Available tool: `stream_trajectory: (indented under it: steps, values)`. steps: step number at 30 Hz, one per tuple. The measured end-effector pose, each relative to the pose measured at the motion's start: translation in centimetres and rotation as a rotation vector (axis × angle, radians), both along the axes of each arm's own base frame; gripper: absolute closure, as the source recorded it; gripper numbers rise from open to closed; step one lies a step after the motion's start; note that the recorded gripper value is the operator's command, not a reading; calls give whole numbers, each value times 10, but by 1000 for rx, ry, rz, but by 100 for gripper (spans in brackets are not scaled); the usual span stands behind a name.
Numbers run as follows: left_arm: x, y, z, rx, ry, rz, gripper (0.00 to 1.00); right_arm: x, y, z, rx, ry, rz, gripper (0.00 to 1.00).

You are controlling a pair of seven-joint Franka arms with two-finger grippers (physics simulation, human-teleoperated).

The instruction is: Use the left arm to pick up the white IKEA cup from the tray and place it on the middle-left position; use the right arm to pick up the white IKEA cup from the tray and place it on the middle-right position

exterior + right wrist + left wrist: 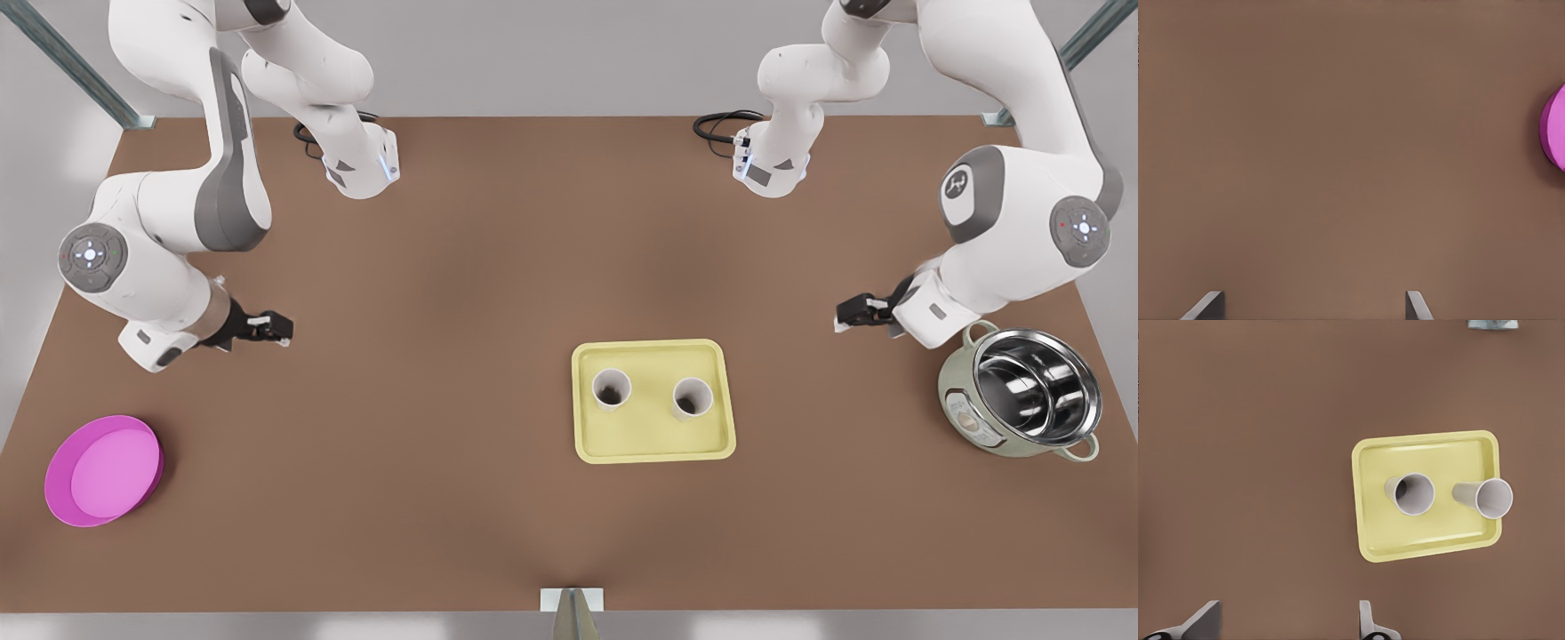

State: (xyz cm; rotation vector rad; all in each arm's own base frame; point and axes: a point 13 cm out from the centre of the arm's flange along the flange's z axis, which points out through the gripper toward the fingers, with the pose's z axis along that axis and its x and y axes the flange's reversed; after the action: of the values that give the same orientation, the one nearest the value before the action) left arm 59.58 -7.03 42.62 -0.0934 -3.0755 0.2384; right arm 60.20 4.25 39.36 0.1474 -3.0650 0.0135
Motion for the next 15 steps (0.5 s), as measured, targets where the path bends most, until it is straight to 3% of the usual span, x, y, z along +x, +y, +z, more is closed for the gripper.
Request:
stream_trajectory:
  steps: [6, 9, 15]
  values:
    - [1, -9, -3, 3, -28, -27, 0, 14, 21, -13, 9, -28, 31, 0]
    - [7, -5, -49, 24, 23, -17, 0, 8, 112, -46, 14, 1, 148, 0]
    - [32, -118, -142, 95, 34, -159, 0, 4, 259, -140, 34, 24, 254, 0]
